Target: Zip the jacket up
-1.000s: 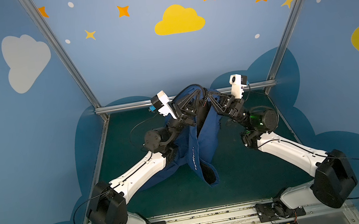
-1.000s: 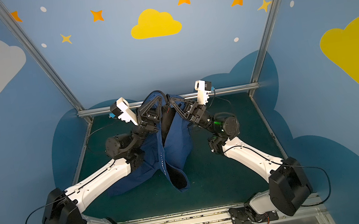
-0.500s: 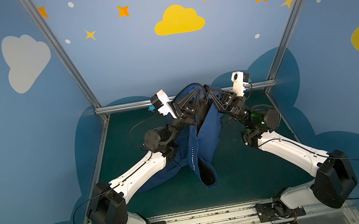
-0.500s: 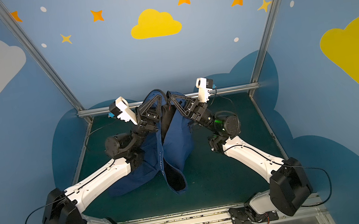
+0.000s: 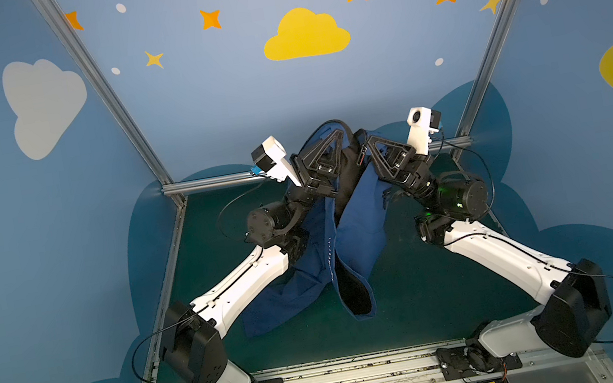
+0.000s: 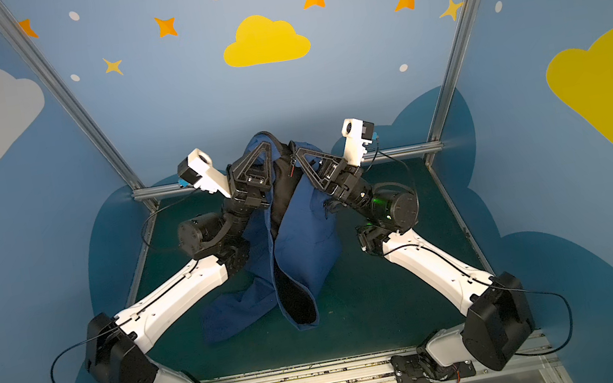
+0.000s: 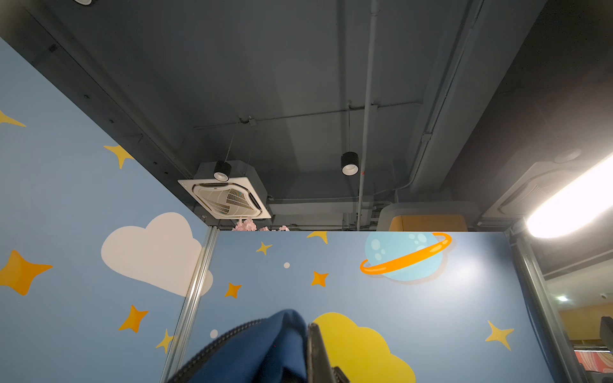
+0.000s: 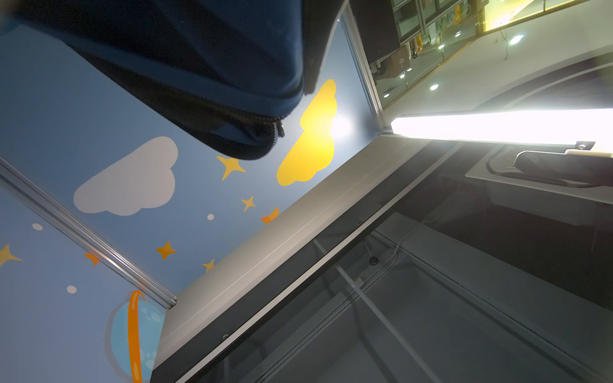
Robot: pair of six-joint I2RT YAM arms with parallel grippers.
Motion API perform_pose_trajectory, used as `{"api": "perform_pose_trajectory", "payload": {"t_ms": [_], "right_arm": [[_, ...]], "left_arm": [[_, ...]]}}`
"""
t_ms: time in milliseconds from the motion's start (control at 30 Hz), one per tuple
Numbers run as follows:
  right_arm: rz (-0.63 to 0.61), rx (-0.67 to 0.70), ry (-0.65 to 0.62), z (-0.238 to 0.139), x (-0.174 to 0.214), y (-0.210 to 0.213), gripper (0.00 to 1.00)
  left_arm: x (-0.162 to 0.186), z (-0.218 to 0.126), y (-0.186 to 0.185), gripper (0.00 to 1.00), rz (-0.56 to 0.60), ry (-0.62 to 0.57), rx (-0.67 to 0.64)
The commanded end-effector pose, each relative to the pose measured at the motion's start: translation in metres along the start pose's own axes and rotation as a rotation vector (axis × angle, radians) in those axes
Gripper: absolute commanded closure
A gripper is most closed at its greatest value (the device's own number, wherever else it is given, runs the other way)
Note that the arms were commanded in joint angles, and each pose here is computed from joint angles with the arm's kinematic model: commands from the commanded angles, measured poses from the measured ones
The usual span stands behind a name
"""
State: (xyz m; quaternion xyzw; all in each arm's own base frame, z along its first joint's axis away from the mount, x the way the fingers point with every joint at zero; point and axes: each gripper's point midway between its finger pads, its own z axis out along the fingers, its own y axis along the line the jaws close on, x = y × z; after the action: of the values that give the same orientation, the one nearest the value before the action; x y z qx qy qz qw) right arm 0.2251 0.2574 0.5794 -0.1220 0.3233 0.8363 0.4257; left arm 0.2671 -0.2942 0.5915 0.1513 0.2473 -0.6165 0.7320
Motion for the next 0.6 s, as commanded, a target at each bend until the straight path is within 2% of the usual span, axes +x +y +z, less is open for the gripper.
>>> {"api": "perform_pose_trajectory", "payload": {"t_ms": [0,567], "right_arm": [[-0.047,-0.099,-0.011,0.007,-0.007,0.033,1.00],[-0.051,-0.120,0.011,0.011,-0.007,0.039,1.00]], "left_arm": [[-0.018,0.009,-0.020,0.97,0.006,-0.046,0.087],[-0.026,0.018,-0.032,0.97,-0.066,-0.052,0.148]]}}
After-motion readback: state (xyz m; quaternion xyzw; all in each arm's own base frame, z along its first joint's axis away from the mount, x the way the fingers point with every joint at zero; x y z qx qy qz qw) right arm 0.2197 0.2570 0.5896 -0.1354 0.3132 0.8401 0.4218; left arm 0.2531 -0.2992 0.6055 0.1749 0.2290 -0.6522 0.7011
